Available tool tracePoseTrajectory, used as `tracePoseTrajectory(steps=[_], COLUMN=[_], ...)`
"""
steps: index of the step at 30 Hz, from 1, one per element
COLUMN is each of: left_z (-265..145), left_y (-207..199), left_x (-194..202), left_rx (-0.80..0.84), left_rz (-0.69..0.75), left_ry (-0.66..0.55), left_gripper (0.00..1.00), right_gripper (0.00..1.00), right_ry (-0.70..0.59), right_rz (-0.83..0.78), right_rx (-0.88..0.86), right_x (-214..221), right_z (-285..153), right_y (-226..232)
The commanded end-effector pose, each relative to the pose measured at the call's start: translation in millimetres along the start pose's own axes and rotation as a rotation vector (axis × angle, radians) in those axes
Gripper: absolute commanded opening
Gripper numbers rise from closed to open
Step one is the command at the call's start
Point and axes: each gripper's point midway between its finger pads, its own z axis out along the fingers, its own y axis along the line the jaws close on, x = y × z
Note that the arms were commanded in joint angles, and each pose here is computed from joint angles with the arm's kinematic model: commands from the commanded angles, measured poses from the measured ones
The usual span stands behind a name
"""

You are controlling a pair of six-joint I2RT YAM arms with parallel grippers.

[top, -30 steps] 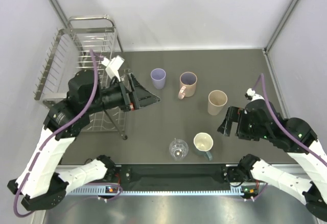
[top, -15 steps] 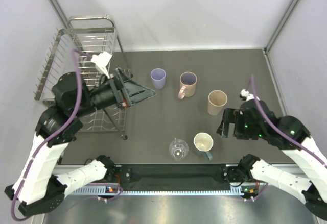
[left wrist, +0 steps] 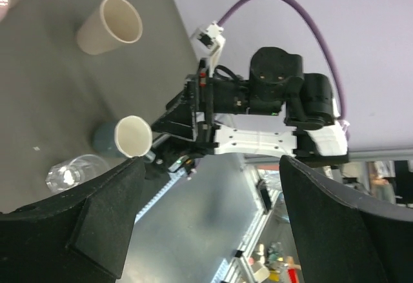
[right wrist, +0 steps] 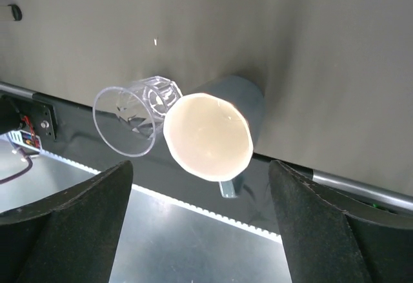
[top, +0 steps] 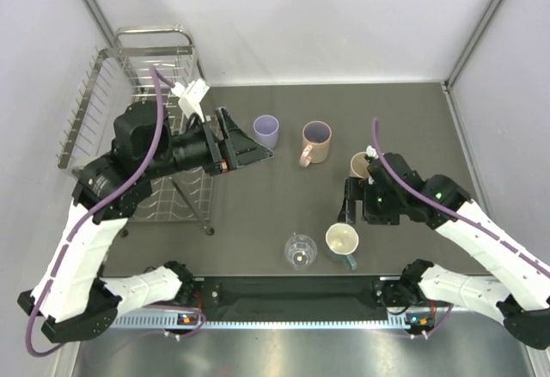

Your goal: Load the cups into the dish rack

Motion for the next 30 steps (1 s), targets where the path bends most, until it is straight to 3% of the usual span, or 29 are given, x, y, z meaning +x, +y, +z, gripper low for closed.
tracePoseTrajectory(steps=[1, 7, 12, 15, 21, 30], left_z=[1, 11, 23, 28, 35, 45], left_y=[26, 47, 50, 50, 51, 42], left_x=[-2, 5, 5, 4, -1, -9], left_rx=[-0.144, -0.214, -0.204, -0.187, -0.183, -0.135], left_rz=[0.086, 0.088, 0.088, 0.087, 0.096, 0.113], left_ry=[0.016, 0.066, 0.087, 0.083, 0.073, 0.051], left_gripper=[0.89, 0.85, 0.71, 0.71, 0.82, 0.83], right_gripper=[0.84, 0.75, 0.73, 0.73, 0.72, 0.63], right_ry=[-0.024, -0.002, 0.042, 0.056, 0.084, 0.132], right_rz=[-0.014, -0.034, -0.056, -0.061, -0.072, -0.066], right_rx=[-0.043, 0.021, 0.044, 0.044, 0.059, 0.04], right_x=[-5, 4, 15, 18, 22, 33], right_z=[6, 22, 36, 45, 60, 74], right_y=[11, -6, -13, -14, -17, -15])
